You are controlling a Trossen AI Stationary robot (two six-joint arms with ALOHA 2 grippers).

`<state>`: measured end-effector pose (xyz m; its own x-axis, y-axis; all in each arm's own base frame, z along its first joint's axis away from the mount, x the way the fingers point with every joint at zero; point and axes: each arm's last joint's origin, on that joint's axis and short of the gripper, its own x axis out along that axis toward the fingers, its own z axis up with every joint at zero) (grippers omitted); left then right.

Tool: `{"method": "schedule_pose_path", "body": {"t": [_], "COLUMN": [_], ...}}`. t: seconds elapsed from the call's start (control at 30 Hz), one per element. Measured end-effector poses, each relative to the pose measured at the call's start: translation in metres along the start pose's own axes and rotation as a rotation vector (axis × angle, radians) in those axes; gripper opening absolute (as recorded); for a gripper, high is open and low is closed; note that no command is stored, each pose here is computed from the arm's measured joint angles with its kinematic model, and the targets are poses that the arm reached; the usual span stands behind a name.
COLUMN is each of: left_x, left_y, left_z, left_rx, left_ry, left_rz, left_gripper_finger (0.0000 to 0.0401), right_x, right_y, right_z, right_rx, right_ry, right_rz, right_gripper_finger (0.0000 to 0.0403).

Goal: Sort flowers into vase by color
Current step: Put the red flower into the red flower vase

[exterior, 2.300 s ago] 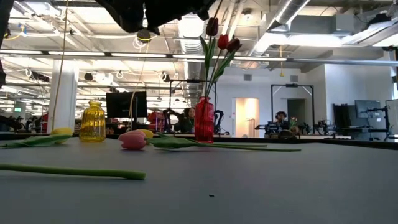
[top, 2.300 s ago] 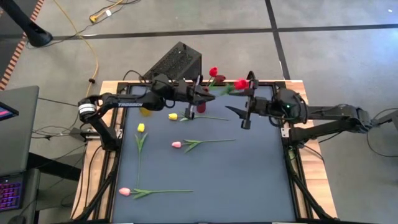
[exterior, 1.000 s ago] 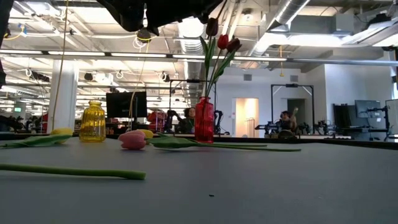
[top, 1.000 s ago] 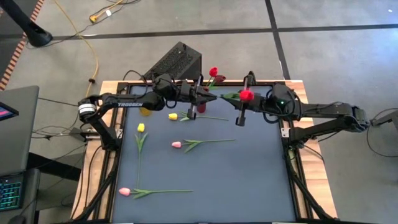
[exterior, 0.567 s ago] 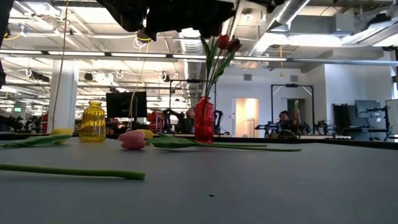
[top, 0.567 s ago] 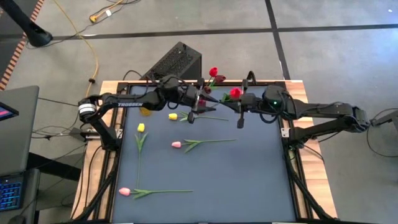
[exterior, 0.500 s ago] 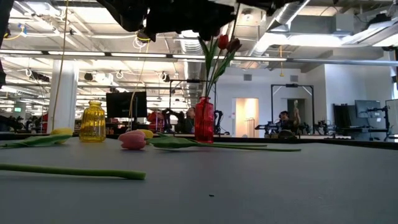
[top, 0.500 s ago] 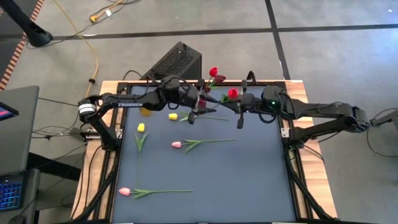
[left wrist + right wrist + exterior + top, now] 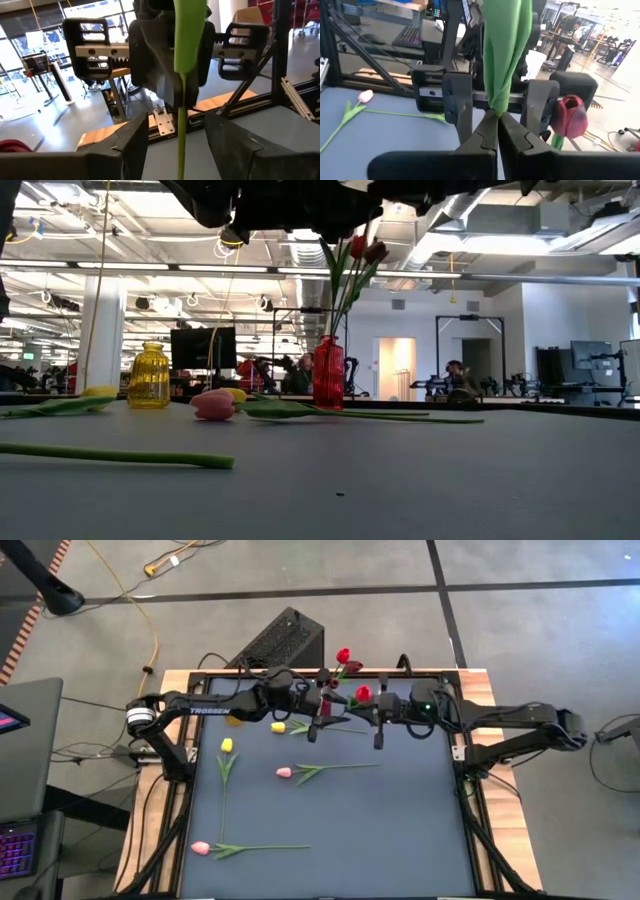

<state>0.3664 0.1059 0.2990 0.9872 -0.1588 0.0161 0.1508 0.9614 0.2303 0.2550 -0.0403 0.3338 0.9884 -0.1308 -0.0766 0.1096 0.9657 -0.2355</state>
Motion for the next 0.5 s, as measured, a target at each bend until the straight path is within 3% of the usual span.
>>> {"method": "schedule_pose_path", "body": {"t": [0.23, 0.5], "left_x": [-0.0001, -0.0002], "left_y": [0.0002, 0.0006], "left_z": [-0.0003, -0.0003], "left_rx": [0.0, 0.008], "left_ry": [0.003, 0.004], "left_rz": [0.005, 0.009], "left_gripper_finger": [0.0148, 0.0063], "right_x": [-0.0036, -0.0064], "right_y": [-0.0036, -0.0087], "right_z": [0.0016, 0.0018], "right_rx": [-0.021, -0.02], "right_ry": [-0.003, -0.001], "right_rz": [-0.017, -0.034], "right_gripper_finger": [0.0027, 0.0031]}}
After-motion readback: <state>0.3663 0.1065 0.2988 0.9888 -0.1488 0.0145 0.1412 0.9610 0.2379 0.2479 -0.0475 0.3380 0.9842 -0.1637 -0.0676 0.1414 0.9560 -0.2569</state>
